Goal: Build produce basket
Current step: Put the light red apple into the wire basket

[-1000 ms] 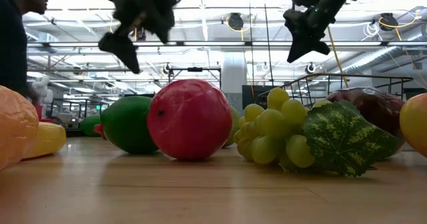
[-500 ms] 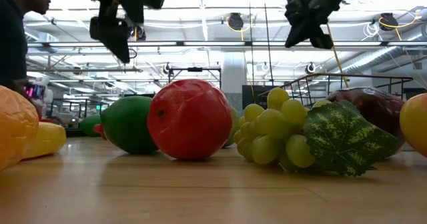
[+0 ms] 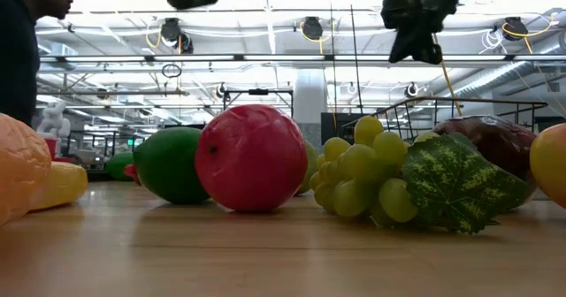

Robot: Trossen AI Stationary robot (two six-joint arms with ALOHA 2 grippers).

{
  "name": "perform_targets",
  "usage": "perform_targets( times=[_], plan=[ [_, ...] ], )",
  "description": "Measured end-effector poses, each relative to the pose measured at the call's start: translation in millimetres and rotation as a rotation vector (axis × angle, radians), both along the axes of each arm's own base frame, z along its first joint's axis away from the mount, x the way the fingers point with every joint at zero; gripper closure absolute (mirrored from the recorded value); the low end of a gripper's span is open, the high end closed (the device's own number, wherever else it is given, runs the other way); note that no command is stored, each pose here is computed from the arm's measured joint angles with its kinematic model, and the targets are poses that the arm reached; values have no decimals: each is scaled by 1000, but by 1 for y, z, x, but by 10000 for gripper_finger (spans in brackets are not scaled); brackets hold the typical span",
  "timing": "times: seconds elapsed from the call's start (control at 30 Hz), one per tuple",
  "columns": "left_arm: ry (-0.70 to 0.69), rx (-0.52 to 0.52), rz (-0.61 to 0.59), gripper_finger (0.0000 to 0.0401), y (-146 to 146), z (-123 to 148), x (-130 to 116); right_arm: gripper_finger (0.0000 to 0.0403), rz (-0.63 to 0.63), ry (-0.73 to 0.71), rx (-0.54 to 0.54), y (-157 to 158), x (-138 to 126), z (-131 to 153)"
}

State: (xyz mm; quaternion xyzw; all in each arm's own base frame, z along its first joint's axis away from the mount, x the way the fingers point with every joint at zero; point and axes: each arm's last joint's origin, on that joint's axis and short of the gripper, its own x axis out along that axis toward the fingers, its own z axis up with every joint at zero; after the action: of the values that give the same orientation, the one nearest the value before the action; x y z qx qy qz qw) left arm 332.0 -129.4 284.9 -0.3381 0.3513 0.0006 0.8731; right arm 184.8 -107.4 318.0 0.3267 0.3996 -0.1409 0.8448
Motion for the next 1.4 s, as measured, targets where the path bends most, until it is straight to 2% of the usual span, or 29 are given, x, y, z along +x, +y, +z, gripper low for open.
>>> perform_targets(
  times=[0.13, 0.27, 0.4, 0.47, 0.6, 0.77, 1.07, 1.27, 1.4],
  plan=[
    [95, 27, -40, 89, -9, -8, 22, 403, 73, 70, 19, 8, -10, -3],
    [125, 71, -44, 106, -19, -11, 49, 403, 124, 90, -7, 12, -17, -1],
    [224, 102, 55, 103, -21, -18, 66, 403, 154, 79, -35, 16, -24, 3],
    [295, 85, 133, 97, -21, -18, 69, 403, 164, 70, -51, 18, -26, 5],
    [413, 41, 265, 84, -24, -19, 65, 403, 164, 57, -61, 21, -31, 9],
    [452, -4, 327, 63, -33, -19, 58, 403, 163, 40, -77, 24, -36, 12],
    [484, -32, 330, 5, -53, -20, 47, 403, 156, 40, -68, 24, -36, 12],
    [511, -15, 310, 8, -64, -27, 42, 403, 152, 41, -65, 24, -36, 12],
    [549, -7, 335, 8, -62, -35, 44, 403, 153, 36, -70, 24, -35, 12]
  ],
)
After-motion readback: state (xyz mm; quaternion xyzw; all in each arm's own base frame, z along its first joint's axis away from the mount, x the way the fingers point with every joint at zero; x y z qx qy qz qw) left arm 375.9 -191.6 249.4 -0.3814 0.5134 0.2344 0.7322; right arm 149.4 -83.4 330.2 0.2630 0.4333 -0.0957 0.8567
